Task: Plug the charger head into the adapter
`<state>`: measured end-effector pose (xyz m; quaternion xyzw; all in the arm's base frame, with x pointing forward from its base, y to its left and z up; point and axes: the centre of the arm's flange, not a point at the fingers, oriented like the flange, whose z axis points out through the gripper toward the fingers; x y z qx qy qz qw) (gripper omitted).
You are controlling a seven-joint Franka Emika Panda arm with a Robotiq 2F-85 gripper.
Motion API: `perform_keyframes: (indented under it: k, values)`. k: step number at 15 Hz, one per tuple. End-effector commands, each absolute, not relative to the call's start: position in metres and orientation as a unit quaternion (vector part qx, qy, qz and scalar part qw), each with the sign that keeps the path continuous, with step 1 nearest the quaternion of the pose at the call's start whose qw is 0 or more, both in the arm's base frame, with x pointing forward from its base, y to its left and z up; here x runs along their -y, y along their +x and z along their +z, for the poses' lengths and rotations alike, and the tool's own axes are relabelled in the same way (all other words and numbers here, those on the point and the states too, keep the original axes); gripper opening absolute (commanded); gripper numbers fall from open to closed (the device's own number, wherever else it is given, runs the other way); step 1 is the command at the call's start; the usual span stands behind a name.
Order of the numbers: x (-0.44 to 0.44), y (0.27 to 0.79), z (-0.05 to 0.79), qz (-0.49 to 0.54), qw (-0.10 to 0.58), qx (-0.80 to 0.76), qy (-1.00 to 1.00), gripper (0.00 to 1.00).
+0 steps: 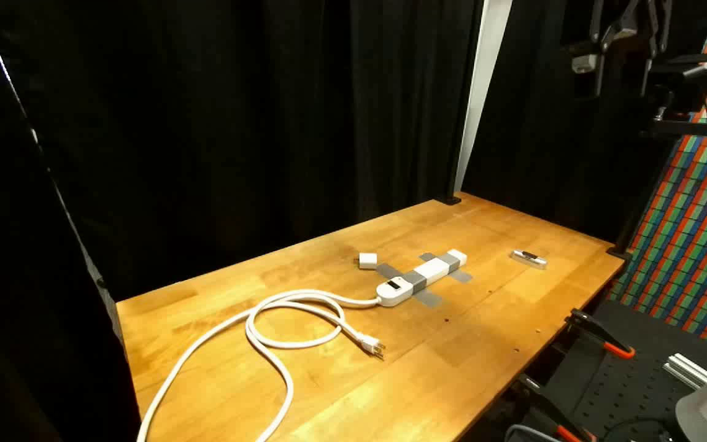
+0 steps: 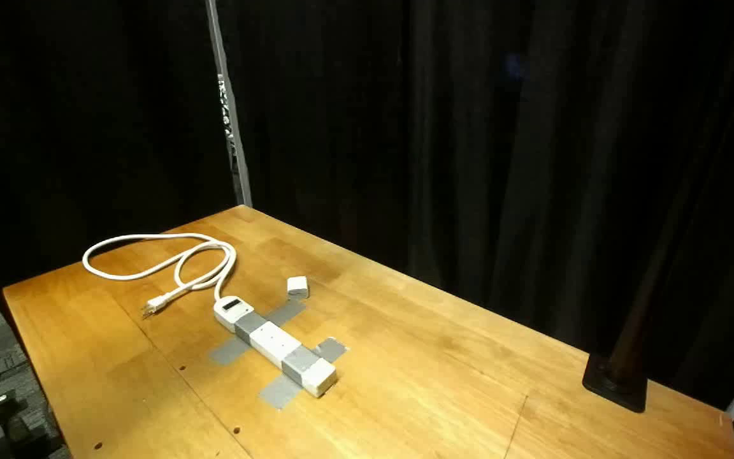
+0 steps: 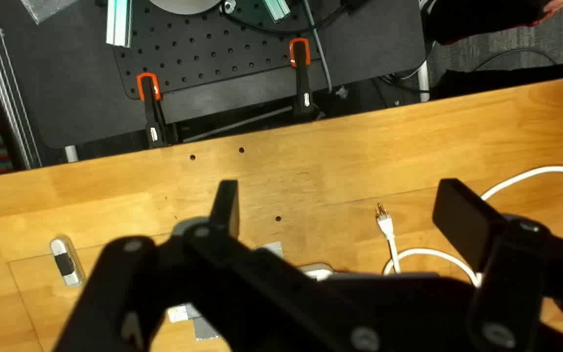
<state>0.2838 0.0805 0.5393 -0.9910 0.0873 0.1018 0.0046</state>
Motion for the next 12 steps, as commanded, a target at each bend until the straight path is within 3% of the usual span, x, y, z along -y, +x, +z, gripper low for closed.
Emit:
perform_keyframes:
  k: [1, 5, 12]
  values:
    - [-0.081, 0.284, 0.541, 0.1, 0.005, -0.087, -0.991, 1.0]
    - [-0.081, 0.284, 0.546, 0.094, 0.006, -0.087, -0.992, 1.0]
    - [-0.123, 0.332, 0.408, -0.004, 0.186, -0.136, -0.973, 1.0]
